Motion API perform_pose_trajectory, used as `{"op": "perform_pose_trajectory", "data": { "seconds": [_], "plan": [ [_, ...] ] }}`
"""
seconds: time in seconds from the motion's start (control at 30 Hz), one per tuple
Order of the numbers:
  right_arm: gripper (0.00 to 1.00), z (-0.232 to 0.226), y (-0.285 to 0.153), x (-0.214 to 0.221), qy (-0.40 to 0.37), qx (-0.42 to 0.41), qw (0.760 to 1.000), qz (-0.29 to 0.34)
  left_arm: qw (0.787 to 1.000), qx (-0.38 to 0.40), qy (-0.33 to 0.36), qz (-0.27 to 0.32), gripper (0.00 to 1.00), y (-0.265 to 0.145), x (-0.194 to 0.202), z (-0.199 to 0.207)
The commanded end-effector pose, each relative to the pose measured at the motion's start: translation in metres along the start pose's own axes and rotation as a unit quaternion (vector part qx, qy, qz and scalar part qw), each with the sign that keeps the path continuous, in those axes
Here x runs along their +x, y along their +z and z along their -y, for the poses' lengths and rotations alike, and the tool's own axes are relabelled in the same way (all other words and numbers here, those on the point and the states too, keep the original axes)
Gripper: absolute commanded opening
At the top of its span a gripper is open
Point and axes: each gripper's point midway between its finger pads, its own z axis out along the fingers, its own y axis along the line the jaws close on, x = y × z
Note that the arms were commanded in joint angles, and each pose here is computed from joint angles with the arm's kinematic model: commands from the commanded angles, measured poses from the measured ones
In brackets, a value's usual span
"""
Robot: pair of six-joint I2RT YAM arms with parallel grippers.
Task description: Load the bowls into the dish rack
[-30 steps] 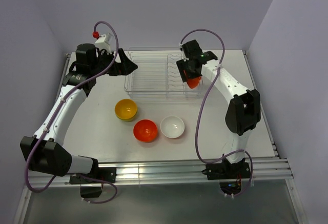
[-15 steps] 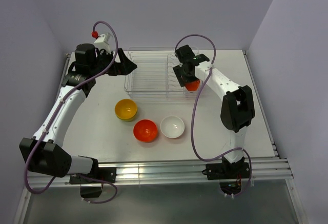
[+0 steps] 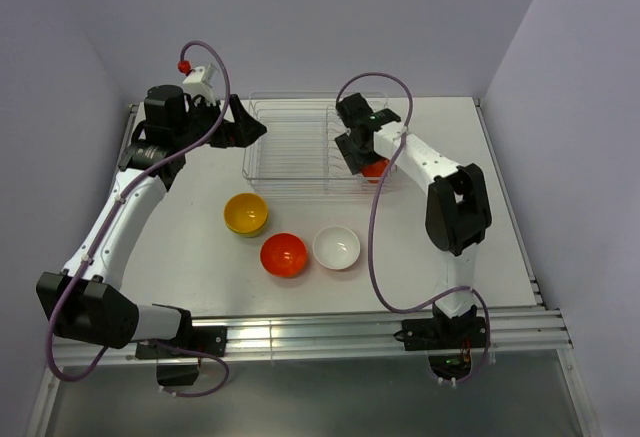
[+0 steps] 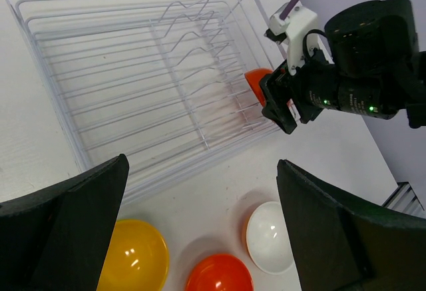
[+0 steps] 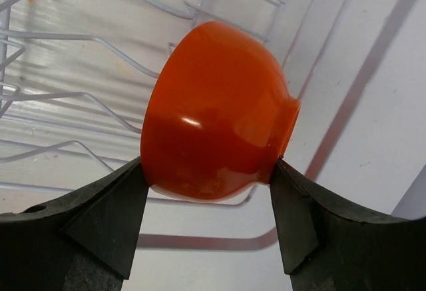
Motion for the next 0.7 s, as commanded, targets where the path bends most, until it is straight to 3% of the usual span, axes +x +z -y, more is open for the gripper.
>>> {"op": "perform_pose_trajectory", "data": {
  "seconds": [0.0,0.17,0.27,0.4,0.67],
  "plan": [
    [0.0,0.004,0.003,-0.003,-0.014,0.024,1.0,-0.005,1.0,0.0,0.019,0.021,0.99,-0.011,-0.009,0.004],
    [0.04,-0.001,0.008,0.001,-0.022,0.023,0.999,-0.017,1.0,-0.004,0.021,0.023,0.99,-0.012,-0.01,0.002],
    [0.18,-0.004,0.009,0.003,-0.026,0.02,0.999,-0.023,1.0,-0.003,0.021,0.022,0.99,-0.012,-0.009,0.002],
    [0.54,-0.007,0.007,0.002,-0.026,0.013,0.999,-0.024,1.0,-0.005,0.02,0.021,0.99,-0.011,-0.009,0.0],
    [0.75,-0.008,-0.005,-0.007,-0.019,0.006,1.0,-0.013,1.0,-0.004,0.017,0.019,0.99,-0.011,-0.007,0.0]
  ]
}}
